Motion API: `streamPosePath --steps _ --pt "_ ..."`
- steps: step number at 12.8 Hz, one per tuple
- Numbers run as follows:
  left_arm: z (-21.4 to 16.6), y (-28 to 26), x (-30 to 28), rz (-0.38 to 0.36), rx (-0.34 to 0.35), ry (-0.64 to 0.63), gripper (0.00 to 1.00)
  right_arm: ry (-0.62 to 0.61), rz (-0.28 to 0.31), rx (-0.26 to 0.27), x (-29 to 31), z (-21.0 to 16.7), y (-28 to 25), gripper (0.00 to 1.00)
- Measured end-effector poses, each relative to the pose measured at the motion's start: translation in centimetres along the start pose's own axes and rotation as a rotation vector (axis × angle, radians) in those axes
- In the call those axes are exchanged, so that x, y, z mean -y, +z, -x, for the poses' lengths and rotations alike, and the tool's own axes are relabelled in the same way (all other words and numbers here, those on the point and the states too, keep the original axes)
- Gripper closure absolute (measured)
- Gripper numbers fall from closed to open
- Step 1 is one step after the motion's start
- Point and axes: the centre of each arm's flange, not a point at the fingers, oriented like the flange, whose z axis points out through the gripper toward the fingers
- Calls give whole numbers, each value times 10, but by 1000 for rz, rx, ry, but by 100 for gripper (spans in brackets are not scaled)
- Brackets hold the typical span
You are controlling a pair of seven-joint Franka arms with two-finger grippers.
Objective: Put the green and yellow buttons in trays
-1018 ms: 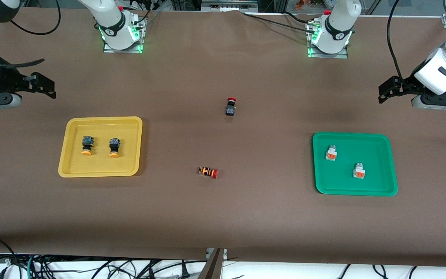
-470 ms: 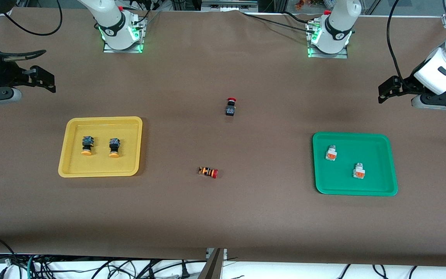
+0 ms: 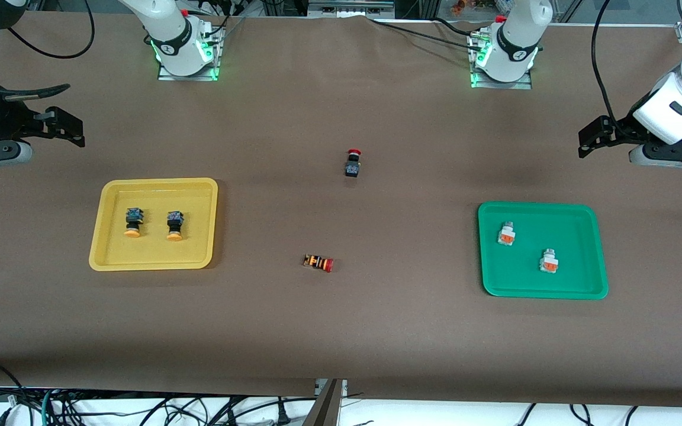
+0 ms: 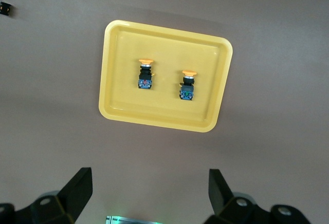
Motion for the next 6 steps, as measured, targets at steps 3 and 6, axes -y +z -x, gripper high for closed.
streamPosePath --steps 3,6 --pt "0 0 0 0 0 0 0 0 0 3 0 -1 1 0" --pt "0 0 0 0 0 0 0 -1 -1 6 0 -2 3 0"
